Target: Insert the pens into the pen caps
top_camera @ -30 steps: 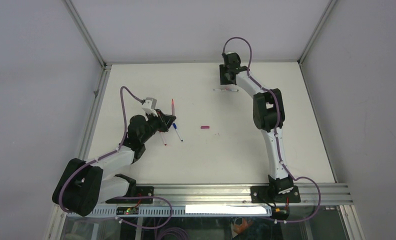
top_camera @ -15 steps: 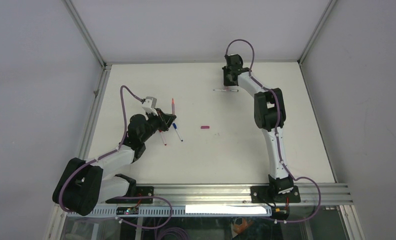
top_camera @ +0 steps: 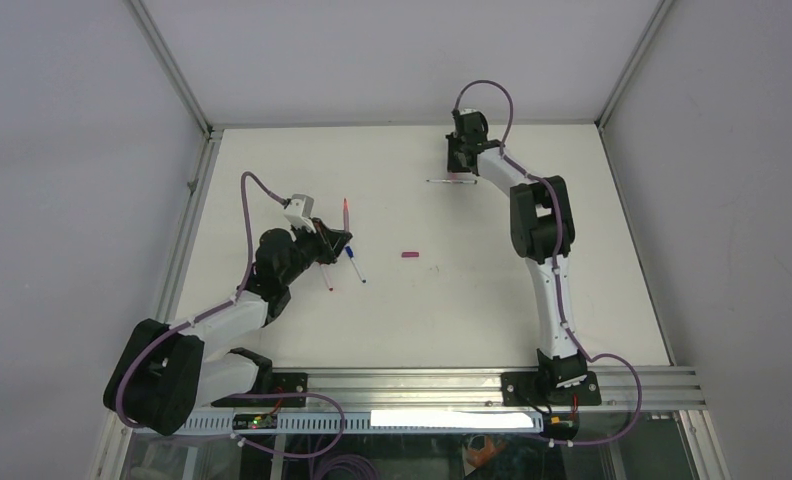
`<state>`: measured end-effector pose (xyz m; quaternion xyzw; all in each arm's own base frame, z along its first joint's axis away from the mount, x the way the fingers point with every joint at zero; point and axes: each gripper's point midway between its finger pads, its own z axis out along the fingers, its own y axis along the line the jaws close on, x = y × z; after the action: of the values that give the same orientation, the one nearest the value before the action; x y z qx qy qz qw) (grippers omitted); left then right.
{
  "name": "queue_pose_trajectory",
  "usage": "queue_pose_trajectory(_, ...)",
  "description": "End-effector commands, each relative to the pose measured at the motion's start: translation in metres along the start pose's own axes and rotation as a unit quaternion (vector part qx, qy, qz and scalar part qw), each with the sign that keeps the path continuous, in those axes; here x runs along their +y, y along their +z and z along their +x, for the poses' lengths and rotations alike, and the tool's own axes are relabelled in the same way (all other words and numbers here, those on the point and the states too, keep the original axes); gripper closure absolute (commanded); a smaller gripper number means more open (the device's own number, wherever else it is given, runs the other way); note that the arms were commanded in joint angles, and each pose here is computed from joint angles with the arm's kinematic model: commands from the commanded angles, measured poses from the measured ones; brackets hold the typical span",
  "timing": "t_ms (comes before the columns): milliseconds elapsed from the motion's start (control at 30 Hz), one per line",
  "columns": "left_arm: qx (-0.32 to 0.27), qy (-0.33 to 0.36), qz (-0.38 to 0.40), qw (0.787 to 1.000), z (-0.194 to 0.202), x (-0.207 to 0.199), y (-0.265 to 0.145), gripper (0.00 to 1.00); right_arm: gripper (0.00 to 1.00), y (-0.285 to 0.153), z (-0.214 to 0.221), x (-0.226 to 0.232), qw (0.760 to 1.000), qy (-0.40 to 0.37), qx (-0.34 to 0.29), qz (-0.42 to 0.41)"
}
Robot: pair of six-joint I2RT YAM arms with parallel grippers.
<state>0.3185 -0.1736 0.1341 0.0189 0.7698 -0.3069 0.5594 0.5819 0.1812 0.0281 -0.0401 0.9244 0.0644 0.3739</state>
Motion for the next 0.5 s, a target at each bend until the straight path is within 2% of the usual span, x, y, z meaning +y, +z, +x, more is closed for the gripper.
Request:
queue_pose_trajectory(0, -0.027, 0.014, 0.017, 0.999, -0.021, -0.013, -0.001, 1.0, 1.0, -0.008, 0.021, -0.004, 0.999, 0.016, 0.03, 0.002)
queue_pose_trajectory(467, -0.018, 0.011, 0.015, 1.0, -0.014, -0.012, -0.011, 1.0, 1.0, -0.029, 0.042, 0.015, 0.998, 0.031, 0.049, -0.024)
